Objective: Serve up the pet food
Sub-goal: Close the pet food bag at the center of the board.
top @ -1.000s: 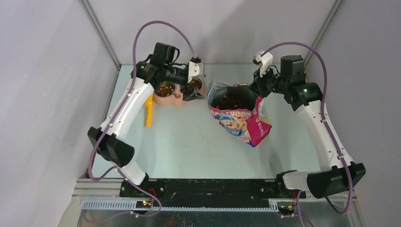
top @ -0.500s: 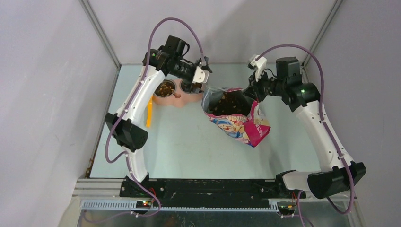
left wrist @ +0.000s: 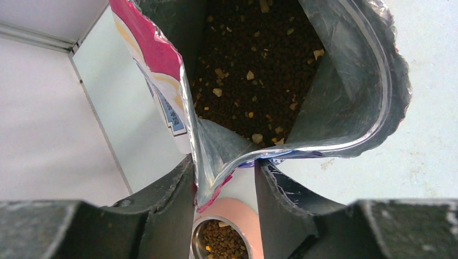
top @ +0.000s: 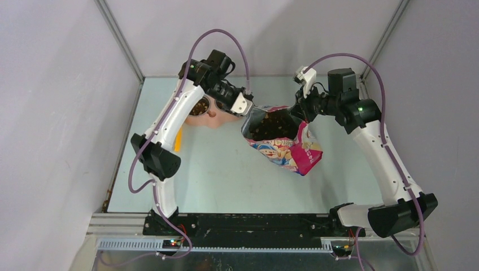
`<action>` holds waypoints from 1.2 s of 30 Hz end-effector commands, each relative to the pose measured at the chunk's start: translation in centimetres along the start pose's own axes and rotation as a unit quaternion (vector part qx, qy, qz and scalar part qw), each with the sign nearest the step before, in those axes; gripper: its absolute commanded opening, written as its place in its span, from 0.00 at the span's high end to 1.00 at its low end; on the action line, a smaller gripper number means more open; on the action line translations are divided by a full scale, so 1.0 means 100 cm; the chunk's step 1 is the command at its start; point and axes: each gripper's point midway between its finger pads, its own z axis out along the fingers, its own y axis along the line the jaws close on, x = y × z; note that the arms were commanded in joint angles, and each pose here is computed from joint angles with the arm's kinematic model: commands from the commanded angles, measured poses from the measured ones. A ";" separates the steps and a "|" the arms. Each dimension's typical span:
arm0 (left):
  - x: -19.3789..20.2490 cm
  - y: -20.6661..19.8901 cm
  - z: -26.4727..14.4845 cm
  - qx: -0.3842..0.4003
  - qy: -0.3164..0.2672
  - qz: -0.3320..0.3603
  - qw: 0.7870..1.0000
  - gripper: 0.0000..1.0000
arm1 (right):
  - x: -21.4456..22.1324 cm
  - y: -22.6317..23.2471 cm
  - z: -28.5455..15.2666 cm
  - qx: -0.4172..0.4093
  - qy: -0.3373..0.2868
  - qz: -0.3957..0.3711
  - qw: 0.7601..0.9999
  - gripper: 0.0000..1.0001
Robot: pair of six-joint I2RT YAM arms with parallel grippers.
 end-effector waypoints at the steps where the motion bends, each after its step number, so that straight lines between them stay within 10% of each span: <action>1: -0.013 0.006 0.005 -0.007 -0.015 0.003 1.000 0.55 | -0.049 0.015 -0.021 -0.013 -0.076 -0.044 0.996 1.00; 6: -0.013 0.017 0.006 -0.034 -0.012 -0.034 0.999 0.63 | -0.048 0.023 -0.026 -0.025 -0.077 -0.054 0.995 1.00; 11: -0.010 0.027 0.006 -0.056 0.002 -0.059 0.997 0.99 | -0.052 0.030 -0.033 -0.029 -0.084 -0.064 0.994 1.00; 21: 0.001 0.064 -0.029 -0.239 0.039 -0.232 0.942 1.00 | -0.067 0.045 -0.095 0.023 -0.089 -0.116 0.989 0.11; 36: -0.019 0.057 -0.055 -0.331 -0.015 -0.394 0.857 1.00 | 0.048 0.047 -0.090 0.088 0.066 -0.160 0.981 0.08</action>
